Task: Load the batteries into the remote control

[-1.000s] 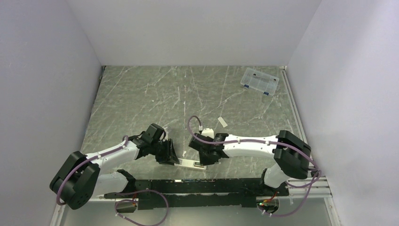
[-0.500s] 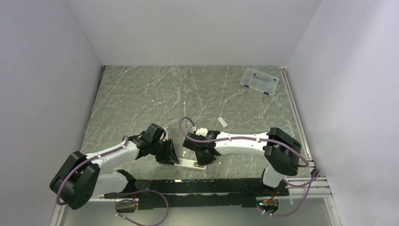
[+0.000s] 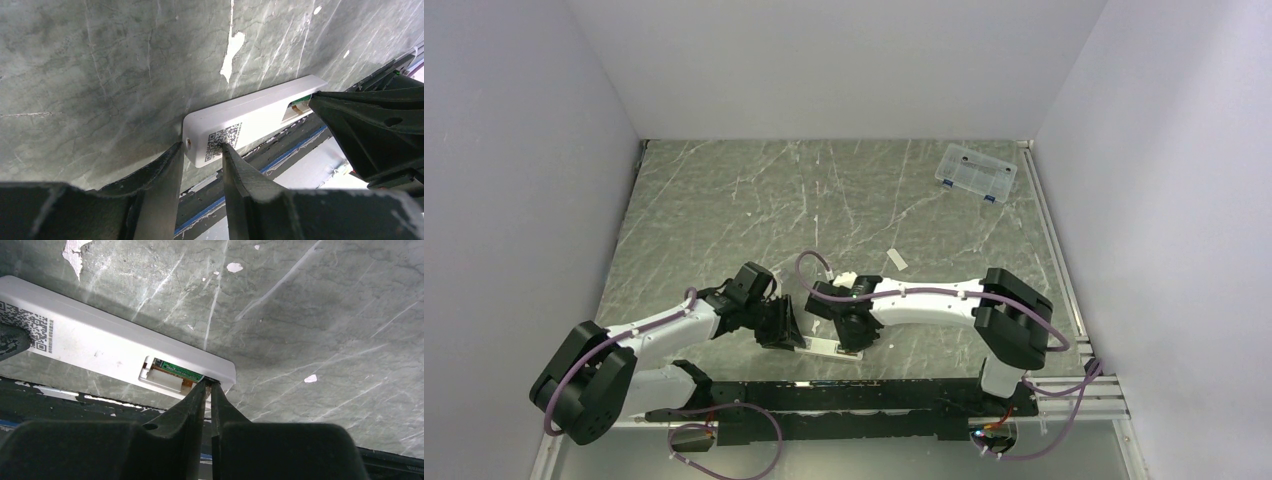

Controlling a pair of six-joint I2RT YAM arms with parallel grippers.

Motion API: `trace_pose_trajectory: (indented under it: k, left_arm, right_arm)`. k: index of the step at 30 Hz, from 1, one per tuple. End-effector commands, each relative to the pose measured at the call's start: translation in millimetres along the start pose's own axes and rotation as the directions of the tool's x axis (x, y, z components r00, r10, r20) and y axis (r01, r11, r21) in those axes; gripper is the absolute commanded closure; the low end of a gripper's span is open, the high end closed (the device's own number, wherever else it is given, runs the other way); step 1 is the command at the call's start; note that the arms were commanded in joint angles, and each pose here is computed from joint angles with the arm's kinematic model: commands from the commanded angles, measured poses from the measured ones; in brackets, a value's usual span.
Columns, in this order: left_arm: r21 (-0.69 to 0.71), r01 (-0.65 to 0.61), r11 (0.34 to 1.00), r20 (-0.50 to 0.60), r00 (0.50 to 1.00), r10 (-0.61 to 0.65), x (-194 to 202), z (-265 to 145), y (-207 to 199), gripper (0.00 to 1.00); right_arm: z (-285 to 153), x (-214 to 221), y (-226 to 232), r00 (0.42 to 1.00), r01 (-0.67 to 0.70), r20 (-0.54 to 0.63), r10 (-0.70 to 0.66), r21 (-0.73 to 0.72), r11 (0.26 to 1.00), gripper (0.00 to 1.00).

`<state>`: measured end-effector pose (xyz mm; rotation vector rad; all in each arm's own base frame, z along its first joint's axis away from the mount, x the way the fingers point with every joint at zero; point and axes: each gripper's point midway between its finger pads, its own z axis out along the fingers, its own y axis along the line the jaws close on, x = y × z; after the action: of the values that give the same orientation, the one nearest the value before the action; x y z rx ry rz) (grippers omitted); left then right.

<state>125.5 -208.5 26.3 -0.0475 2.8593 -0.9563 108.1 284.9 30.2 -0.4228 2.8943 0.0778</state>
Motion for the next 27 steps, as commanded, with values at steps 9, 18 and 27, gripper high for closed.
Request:
trace_pose_trajectory:
  k: [9,18,27]
  left_arm:
    - [0.029,-0.043,0.999,0.019,0.999,0.042,-4,-2,-8,0.59]
    - [0.027,-0.047,0.999,0.022,0.999,0.047,-5,-2,-9,0.59]
    - [0.018,-0.045,0.999,0.024,0.999,0.045,-6,-4,-9,0.59]
  right_arm:
    - [-9,-21,0,0.996,-0.01,0.09,0.008,0.028,1.0,0.84]
    - [-27,-29,0,0.99,-0.025,0.136,0.024,0.001,1.0,0.84]
    - [-33,-32,2,0.985,-0.025,0.167,0.032,-0.043,0.999,0.86]
